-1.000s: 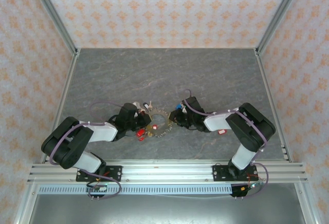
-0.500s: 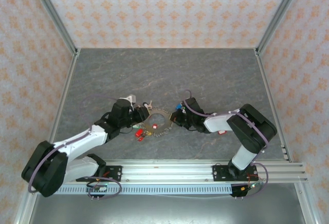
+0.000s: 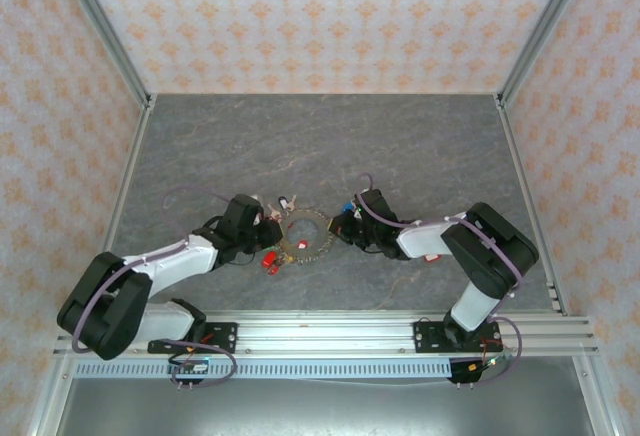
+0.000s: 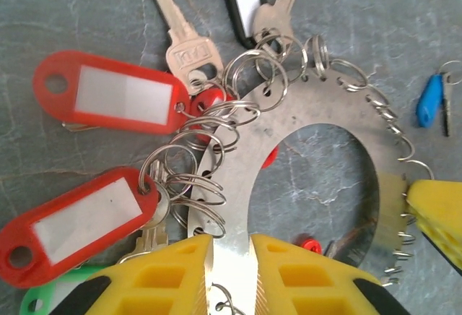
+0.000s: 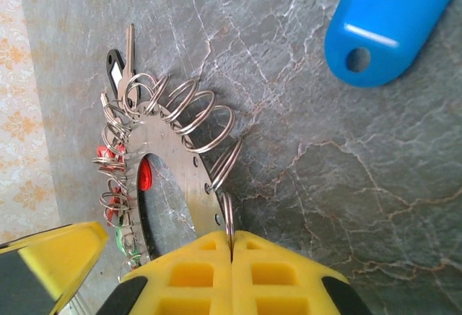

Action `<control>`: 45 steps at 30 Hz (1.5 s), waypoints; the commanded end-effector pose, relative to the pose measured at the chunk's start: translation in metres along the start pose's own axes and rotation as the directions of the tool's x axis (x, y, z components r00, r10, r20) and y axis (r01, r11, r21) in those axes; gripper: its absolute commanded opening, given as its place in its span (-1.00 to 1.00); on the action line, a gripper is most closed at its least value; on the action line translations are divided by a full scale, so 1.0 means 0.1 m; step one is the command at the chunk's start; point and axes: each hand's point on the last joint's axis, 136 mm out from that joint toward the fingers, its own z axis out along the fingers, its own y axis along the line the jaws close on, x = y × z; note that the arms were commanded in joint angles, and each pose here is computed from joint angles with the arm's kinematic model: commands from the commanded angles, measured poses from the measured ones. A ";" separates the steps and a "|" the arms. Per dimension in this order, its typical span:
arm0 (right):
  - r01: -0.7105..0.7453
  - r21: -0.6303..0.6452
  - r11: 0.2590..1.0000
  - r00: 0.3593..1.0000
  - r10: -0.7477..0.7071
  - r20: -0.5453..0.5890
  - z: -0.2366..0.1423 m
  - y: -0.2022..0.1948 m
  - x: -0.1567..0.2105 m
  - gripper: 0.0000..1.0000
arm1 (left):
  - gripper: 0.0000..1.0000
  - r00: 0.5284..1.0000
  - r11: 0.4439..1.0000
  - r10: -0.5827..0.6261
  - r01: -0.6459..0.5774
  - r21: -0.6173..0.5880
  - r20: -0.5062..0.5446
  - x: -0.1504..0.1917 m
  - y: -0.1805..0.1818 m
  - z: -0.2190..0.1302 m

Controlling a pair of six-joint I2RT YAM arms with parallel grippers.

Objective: Put the keys on the keyring

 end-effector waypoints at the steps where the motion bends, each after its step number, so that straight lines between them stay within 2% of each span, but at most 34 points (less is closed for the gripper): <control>1: 0.008 -0.063 0.998 1.000 -0.008 0.010 -0.05 0.14 -0.01 -0.90 | -0.62 1.000 1.000 0.010 -0.010 0.013 -0.003 -0.03 -0.04 0.06; 7: 0.009 -0.092 0.996 1.000 -0.010 -0.014 0.00 0.18 0.02 -0.82 | -0.70 0.999 1.000 -0.003 0.003 0.003 -0.042 0.05 0.02 0.18; 15: -0.003 -0.130 0.992 0.999 -0.003 -0.044 0.08 0.22 0.05 -0.58 | -0.81 0.997 1.000 -0.019 0.020 0.010 -0.078 0.12 0.04 0.29; 20: -0.003 -0.125 0.992 1.000 0.001 -0.021 0.07 0.22 0.01 -0.71 | -0.84 0.997 1.000 -0.023 0.023 -0.001 -0.071 0.11 0.06 0.28; 24: 0.028 -0.083 0.996 0.999 -0.027 0.019 -0.02 0.19 -0.05 -0.82 | -0.81 1.000 1.000 -0.018 0.018 0.017 -0.025 0.03 0.00 0.17; 27: 0.065 -0.070 0.995 0.996 -0.061 0.061 -0.18 0.23 -0.12 -0.90 | -0.56 0.999 1.000 -0.006 0.005 0.024 0.049 -0.10 -0.05 -0.02; 29: 0.089 -0.089 0.992 0.993 -0.081 0.083 -0.31 0.32 -0.16 -0.93 | -0.30 0.994 1.000 0.001 -0.004 0.027 0.110 -0.19 -0.08 -0.19; 35: 0.152 -0.234 0.960 0.985 -0.127 0.118 -0.67 0.75 -0.25 -0.97 | 0.44 0.972 0.994 0.010 -0.035 0.102 0.236 -0.40 -0.29 -0.69; 38: 0.186 -0.301 0.935 0.979 -0.150 0.138 -0.85 0.96 -0.27 -0.99 | 0.54 0.975 0.978 0.001 -0.048 0.205 0.223 -0.44 -0.49 -0.81; 45: 0.238 -0.386 0.891 0.969 -0.188 0.163 -1.11 1.23 -0.26 -1.00 | 0.55 0.989 0.892 -0.029 -0.039 0.450 0.144 -0.50 -0.95 -0.95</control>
